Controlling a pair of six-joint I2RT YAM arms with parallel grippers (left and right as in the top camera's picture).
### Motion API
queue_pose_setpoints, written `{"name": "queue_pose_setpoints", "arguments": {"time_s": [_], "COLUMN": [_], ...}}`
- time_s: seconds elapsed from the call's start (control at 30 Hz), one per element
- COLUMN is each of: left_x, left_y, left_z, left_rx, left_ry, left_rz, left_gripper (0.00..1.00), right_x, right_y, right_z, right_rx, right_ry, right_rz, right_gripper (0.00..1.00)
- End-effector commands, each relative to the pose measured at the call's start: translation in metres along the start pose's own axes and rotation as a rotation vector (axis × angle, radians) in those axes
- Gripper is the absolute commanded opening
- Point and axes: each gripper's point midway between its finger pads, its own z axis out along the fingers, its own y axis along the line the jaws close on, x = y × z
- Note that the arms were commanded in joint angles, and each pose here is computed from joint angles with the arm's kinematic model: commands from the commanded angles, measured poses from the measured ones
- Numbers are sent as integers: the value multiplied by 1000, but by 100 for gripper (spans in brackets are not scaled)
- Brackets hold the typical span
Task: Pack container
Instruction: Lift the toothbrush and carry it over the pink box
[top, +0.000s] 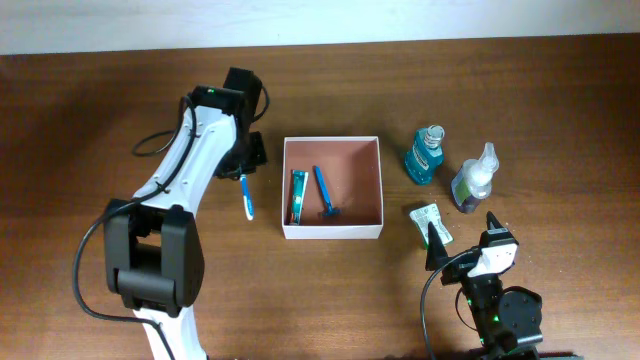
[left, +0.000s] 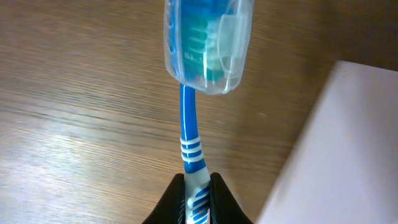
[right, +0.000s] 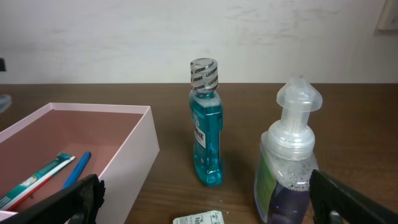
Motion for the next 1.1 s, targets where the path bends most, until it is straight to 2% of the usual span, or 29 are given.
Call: {"name": "queue_pose_setpoints", "arguments": {"time_s": [0.0, 0.37, 0.8, 1.07], "left_x": [2, 8, 31, 36], "left_y": [-27, -61, -103, -111], "left_z": [-14, -57, -65, -63], "left_rx": [98, 264, 294, 292], "left_ry": [15, 14, -3, 4], "left_rz": [33, 180, 288, 270], "left_gripper": [1, 1, 1, 1], "right_x": [3, 3, 3, 3], "right_y": [0, 0, 0, 0], "right_z": [0, 0, 0, 0], "right_rx": [3, 3, 3, 3], "right_ry": [6, 6, 6, 6], "right_rz": [11, 11, 11, 11], "right_gripper": [99, 98, 98, 98]}}
